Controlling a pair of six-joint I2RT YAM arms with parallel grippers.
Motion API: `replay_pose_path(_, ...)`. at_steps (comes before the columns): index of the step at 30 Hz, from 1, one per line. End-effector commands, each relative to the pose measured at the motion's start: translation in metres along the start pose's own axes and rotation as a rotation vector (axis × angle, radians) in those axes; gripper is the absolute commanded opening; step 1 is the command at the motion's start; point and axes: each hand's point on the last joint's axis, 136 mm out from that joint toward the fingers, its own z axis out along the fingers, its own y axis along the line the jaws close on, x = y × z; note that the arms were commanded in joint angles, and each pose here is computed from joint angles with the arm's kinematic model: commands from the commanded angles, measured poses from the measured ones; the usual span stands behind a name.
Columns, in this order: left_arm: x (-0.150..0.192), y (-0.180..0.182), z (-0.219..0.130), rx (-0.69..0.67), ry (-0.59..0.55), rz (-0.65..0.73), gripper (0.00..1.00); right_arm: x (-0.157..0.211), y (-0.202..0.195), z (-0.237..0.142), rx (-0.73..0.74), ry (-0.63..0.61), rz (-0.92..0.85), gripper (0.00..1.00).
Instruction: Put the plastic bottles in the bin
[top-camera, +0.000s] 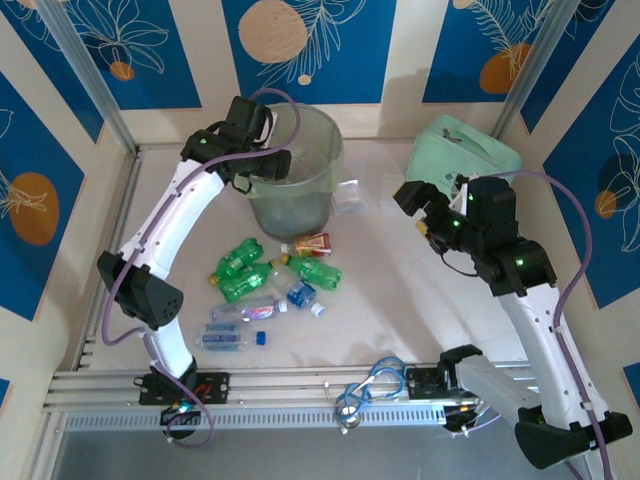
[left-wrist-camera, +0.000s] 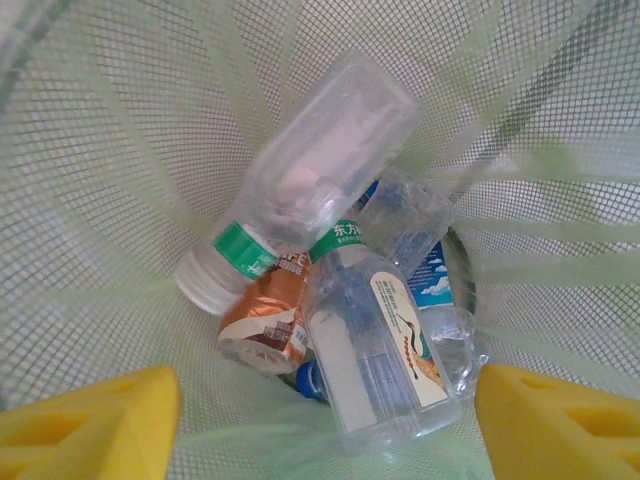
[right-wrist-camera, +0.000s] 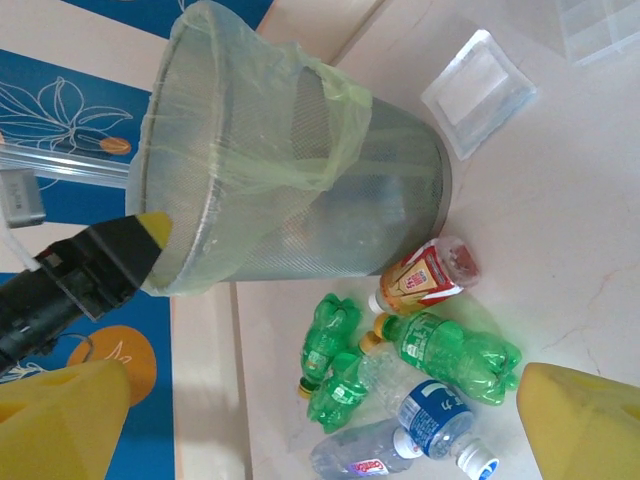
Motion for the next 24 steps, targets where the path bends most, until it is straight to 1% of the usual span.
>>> replay_pose_path(1, -0.015, 0.020, -0.048, -0.035, -0.112, -0.076, 0.77, 0.012, -0.009, 0.003, 0.011, 0.044, -0.014, 0.99)
replay_pose_path(3, -0.010, 0.031, -0.064, -0.048, -0.129, -0.116, 0.77, 0.017, -0.013, 0.007, 0.021, 0.056, -0.018, 0.99)
replay_pose_path(6, 0.007, 0.047, -0.085, -0.052, -0.147, -0.197, 0.78, 0.026, -0.019, 0.016, 0.035, 0.079, -0.018, 0.99)
replay_pose_path(8, 0.024, 0.056, -0.096, -0.051, -0.153, -0.247, 0.78, 0.033, -0.022, 0.024, 0.044, 0.101, -0.023, 0.99)
replay_pose_path(10, 0.044, 0.061, -0.100, -0.042, -0.137, -0.295, 0.78, 0.043, -0.025, 0.032, 0.056, 0.128, -0.038, 0.99)
replay_pose_path(15, 0.100, 0.071, -0.095, -0.030, -0.066, -0.408, 0.77, 0.080, -0.028, 0.060, 0.092, 0.230, -0.127, 0.96)
replay_pose_path(19, 0.143, 0.070, -0.078, -0.015, 0.013, -0.490, 0.77, 0.122, -0.027, 0.085, 0.099, 0.369, -0.248, 0.93)
replay_pose_path(21, 0.153, 0.069, -0.069, -0.006, 0.041, -0.517, 0.76, 0.148, -0.026, 0.098, 0.098, 0.456, -0.333, 0.91)
replay_pose_path(24, 0.151, 0.068, -0.065, 0.006, 0.034, -0.538, 0.75, 0.191, -0.031, 0.118, 0.132, 0.598, -0.486, 0.83)
